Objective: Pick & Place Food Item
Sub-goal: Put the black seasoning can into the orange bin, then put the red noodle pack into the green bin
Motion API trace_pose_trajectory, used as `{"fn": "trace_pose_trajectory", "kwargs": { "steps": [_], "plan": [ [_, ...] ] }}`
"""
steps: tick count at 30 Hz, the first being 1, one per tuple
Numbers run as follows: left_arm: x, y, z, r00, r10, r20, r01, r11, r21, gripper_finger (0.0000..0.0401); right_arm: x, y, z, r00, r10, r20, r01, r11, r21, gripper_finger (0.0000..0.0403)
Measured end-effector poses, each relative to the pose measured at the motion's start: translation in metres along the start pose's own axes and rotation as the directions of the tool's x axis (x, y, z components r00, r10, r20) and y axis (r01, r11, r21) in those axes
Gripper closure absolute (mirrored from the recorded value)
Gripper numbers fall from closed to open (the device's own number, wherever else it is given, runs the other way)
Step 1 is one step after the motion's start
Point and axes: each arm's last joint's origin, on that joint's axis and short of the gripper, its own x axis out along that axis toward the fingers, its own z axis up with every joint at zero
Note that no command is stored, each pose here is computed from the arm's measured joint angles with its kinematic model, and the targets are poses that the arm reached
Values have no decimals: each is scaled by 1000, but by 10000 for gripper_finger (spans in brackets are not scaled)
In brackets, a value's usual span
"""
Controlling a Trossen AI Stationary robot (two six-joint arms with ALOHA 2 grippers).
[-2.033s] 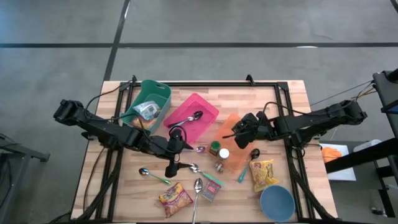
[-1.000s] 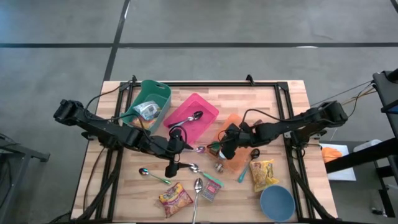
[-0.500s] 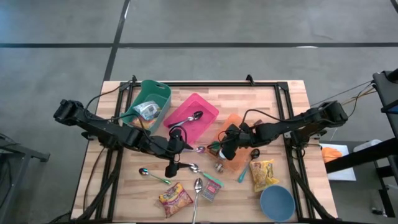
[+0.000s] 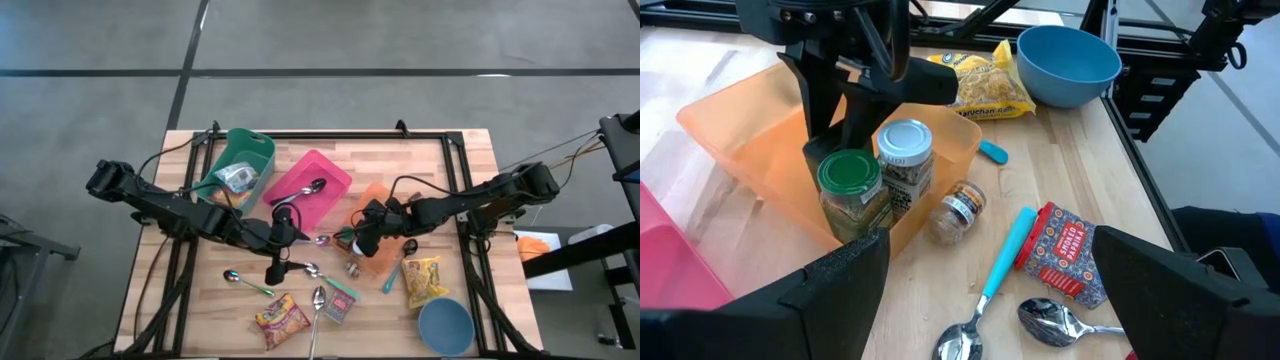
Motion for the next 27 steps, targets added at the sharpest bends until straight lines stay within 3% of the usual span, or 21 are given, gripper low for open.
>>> {"fn": "trace_pose_trajectory", "kwargs": {
  "steps": [16, 27],
  "plan": [
    [0, 0, 0, 1000, 0, 0, 0, 1000, 7, 50, -3, 4, 5, 1000, 14, 12, -14, 1000, 13, 196],
    [-1, 1, -2, 1000, 6, -19, -6, 1000, 11, 50, -25, 12, 21, 1000, -9, -7, 8, 1000, -26, 195]
  ]
}}
